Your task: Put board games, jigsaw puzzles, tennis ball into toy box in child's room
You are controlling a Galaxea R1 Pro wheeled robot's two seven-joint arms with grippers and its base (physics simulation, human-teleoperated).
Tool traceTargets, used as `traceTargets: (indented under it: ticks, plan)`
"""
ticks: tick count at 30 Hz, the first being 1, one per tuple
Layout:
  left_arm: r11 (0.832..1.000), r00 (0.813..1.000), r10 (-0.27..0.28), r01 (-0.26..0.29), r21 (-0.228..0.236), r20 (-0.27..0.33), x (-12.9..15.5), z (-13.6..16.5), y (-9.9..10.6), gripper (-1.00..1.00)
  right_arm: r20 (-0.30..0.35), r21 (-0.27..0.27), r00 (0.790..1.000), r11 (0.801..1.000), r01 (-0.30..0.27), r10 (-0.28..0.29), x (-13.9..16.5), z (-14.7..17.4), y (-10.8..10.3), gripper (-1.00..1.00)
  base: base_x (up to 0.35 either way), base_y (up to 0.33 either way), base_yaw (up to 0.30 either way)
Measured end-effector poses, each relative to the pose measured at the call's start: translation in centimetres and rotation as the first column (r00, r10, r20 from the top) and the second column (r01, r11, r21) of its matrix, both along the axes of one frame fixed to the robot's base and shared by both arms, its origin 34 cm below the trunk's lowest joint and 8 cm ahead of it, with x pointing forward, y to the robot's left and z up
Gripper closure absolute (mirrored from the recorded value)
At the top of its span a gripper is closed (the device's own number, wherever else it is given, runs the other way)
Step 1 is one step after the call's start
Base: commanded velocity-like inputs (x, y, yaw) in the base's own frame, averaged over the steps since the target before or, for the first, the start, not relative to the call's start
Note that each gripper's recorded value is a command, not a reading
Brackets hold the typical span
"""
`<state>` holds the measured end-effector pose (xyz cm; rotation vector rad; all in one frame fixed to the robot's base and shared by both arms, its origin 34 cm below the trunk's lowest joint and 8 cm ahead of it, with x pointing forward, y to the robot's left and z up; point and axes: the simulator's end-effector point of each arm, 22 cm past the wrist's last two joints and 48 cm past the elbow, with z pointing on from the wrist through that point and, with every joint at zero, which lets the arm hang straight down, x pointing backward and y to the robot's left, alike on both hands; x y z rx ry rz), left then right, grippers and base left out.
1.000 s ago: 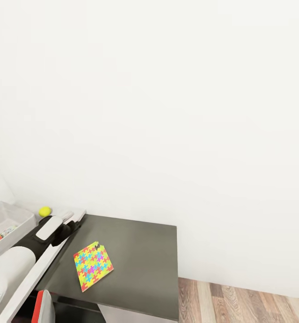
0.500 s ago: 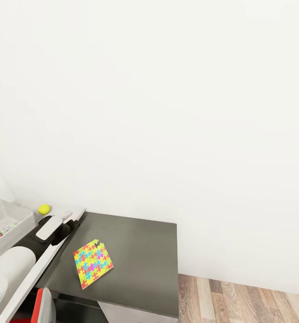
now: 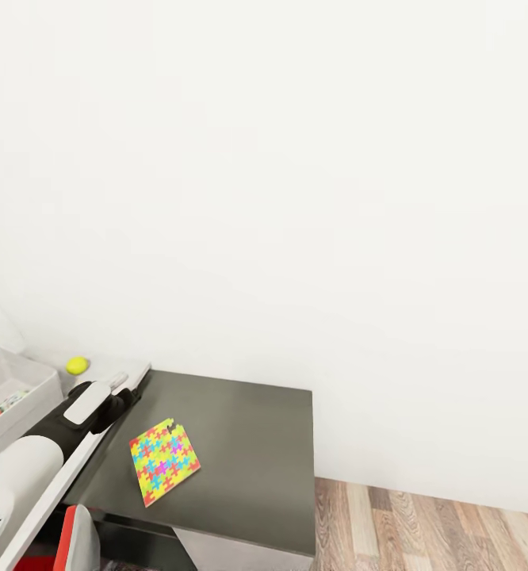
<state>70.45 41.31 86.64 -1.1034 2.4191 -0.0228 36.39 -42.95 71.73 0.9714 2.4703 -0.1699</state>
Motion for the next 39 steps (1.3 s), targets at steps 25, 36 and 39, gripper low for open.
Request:
traceTargets:
  ticks: [25, 36, 39]
  plan:
    - [1.0, 0.999, -0.009, 0.009, -0.007, -0.033, -0.4, -2.4, -0.4, -1.0, -0.043, 0.0, 0.999, 1.0, 0.002, -0.002, -1.3, -1.1, 0.0, -1.0, 0.0, 0.0, 0.0]
    - [1.0, 0.999, -0.011, 0.011, -0.009, -0.051, -0.7, -3.5, -0.5, -1.0, -0.062, 0.001, 0.998, 1.0, 0.002, -0.002, -1.9, -1.5, 0.0, -1.0, 0.0, 0.0, 0.0]
    - [1.0, 0.998, -0.012, 0.011, -0.008, -0.056, -0.8, -3.8, -0.5, -1.0, -0.068, 0.001, 0.998, 1.0, 0.002, -0.002, -2.0, -1.7, 0.0, -1.0, 0.0, 0.0, 0.0]
